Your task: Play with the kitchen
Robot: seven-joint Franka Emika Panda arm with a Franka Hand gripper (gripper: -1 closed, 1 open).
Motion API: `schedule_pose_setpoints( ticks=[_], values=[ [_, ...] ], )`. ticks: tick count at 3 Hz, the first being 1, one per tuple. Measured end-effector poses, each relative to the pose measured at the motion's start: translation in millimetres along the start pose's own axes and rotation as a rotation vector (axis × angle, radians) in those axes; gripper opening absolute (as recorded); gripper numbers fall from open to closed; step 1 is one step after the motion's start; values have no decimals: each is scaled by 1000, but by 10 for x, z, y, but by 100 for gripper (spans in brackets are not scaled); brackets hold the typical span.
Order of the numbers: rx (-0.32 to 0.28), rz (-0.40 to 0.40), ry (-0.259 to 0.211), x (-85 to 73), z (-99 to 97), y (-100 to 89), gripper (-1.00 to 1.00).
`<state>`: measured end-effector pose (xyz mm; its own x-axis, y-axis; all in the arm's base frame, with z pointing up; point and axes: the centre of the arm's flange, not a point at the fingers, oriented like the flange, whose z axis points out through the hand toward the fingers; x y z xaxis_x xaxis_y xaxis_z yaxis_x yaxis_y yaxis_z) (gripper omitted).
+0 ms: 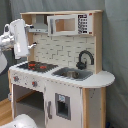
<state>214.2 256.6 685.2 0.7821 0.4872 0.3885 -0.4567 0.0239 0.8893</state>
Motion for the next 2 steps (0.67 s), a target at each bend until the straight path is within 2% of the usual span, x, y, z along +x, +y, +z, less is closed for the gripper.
schedule_pose_setpoints(
  ticks=[2],
  values=[
    [-11, 127, 41, 159, 318, -18, 100]
  ],
)
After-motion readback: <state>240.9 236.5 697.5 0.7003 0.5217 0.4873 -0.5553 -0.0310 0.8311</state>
